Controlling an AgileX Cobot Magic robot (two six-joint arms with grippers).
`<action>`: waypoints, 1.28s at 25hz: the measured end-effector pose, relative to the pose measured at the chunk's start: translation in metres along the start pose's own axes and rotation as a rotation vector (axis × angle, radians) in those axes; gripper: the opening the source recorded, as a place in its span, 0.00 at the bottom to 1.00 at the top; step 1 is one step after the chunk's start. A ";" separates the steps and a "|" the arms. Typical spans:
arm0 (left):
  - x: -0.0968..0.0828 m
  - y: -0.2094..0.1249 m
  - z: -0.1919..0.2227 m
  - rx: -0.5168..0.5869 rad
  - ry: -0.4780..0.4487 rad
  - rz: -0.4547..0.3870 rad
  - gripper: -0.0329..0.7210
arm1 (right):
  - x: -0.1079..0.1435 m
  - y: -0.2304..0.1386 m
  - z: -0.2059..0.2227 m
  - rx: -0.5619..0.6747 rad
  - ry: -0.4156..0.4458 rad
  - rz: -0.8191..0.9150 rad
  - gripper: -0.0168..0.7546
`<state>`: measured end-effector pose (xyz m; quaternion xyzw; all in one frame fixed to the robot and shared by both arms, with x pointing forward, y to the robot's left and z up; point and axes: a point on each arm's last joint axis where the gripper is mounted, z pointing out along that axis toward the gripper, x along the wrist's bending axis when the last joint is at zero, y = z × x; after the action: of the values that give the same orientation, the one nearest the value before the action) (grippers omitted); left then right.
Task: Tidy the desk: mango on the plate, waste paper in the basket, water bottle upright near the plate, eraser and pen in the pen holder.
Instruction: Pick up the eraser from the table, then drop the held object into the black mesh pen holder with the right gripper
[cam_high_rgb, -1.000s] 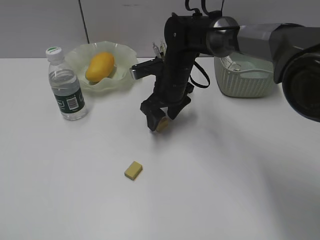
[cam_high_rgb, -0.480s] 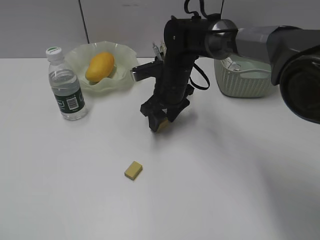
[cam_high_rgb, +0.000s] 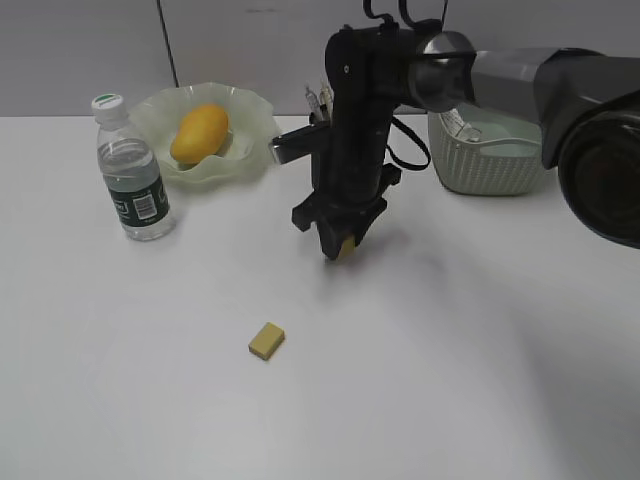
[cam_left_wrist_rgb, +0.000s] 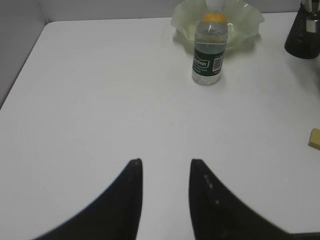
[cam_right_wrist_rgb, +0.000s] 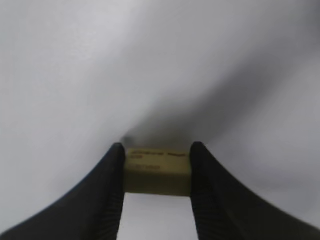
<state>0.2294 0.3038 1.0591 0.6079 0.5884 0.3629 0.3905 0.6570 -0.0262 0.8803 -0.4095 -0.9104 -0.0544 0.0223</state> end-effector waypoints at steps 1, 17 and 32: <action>0.000 0.000 0.000 0.000 0.000 0.000 0.37 | 0.000 0.001 -0.004 0.005 0.001 0.009 0.43; 0.000 0.000 0.000 0.000 0.000 0.000 0.37 | 0.017 0.029 -0.119 -0.318 0.078 0.100 0.43; 0.000 0.000 0.000 0.000 0.000 0.000 0.37 | -0.032 0.033 -0.154 -0.482 -0.144 0.237 0.43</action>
<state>0.2294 0.3038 1.0591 0.6079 0.5884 0.3629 0.3905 0.7026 -0.0467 1.0336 -0.5095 -0.8161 -0.2372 -0.1344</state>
